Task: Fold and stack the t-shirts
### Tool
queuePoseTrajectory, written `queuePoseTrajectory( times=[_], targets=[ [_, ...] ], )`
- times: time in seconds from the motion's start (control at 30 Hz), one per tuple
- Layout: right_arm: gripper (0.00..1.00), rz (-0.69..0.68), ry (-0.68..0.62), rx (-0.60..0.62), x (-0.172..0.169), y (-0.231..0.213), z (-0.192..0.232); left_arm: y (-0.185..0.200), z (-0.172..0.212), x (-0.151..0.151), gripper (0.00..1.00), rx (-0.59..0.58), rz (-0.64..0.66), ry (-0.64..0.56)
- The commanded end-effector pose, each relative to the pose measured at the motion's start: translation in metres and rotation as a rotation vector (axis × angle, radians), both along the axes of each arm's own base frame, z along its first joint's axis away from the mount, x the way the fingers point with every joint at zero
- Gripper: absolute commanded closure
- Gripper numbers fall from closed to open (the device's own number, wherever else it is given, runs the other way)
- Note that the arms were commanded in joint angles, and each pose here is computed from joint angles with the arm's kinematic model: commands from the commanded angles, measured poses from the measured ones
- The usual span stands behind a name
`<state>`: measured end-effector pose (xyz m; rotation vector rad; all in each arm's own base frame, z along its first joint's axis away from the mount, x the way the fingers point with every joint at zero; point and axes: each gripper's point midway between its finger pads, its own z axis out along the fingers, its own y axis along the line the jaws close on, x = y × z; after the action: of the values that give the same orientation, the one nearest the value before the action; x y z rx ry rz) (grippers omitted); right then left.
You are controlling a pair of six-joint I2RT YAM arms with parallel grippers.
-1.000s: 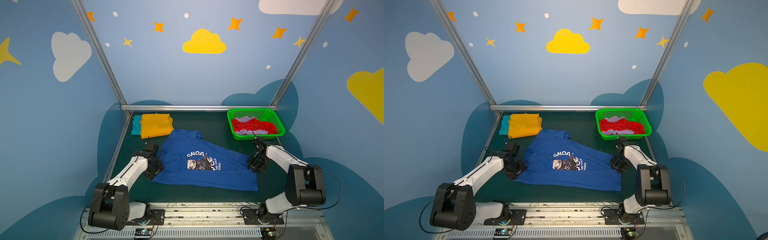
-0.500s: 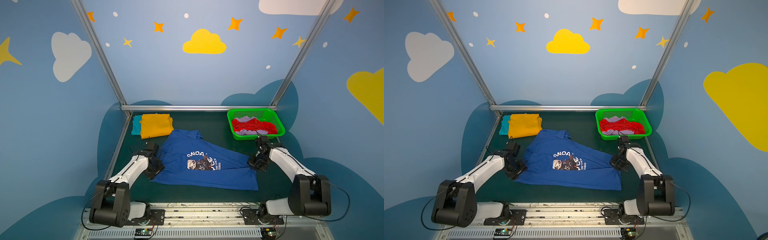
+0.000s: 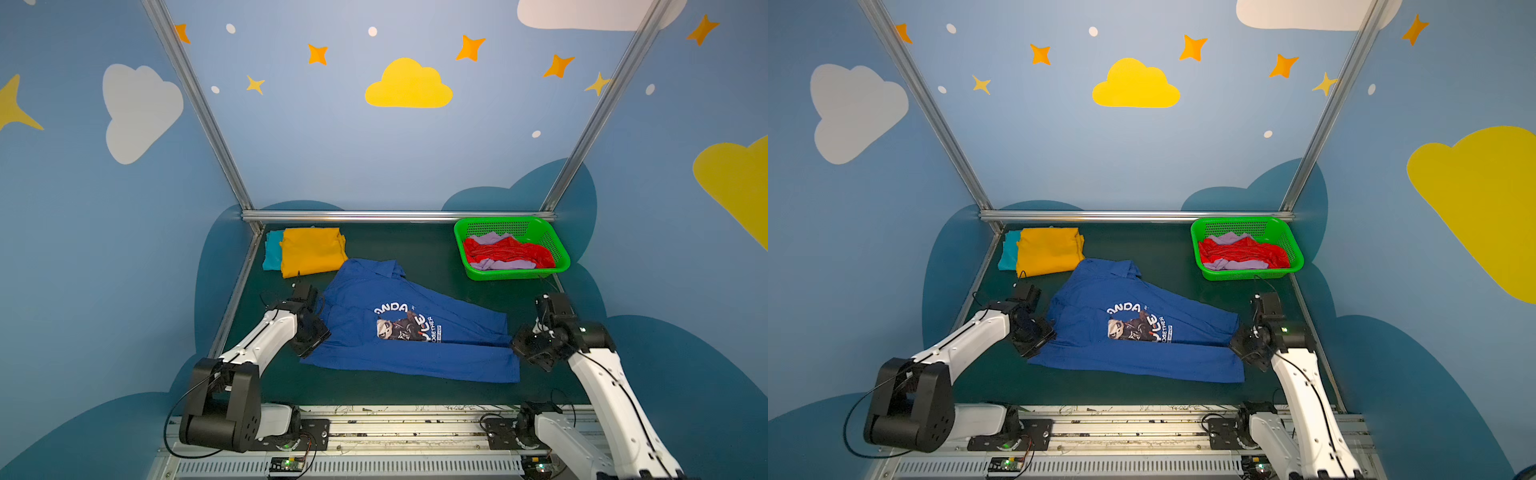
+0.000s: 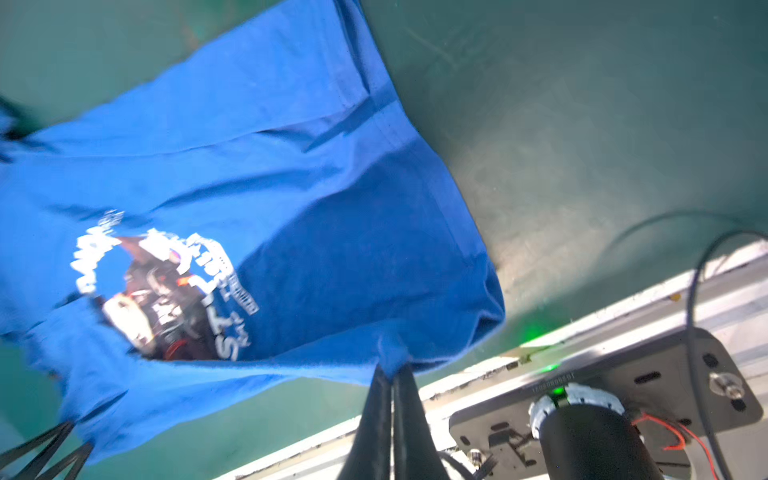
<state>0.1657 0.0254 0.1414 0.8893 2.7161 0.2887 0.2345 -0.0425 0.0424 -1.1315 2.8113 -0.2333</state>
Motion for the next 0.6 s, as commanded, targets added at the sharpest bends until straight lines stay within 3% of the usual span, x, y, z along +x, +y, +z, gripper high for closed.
queuePoseTrajectory(
  times=[0.0,0.23,0.57],
  targets=[
    [1.0,-0.017,-0.013,0.011,-0.022,-0.001,0.014,-0.001,0.0,-0.001,0.43,-0.007,-0.017,-0.005],
    [1.0,-0.035,-0.033,-0.059,-0.025,-0.013,-0.013,0.0,0.0,-0.002,0.43,-0.004,-0.018,-0.007],
    [1.0,-0.115,0.001,-0.235,0.027,-0.043,-0.053,0.003,-0.008,0.001,0.44,0.013,-0.009,0.027]
  ],
)
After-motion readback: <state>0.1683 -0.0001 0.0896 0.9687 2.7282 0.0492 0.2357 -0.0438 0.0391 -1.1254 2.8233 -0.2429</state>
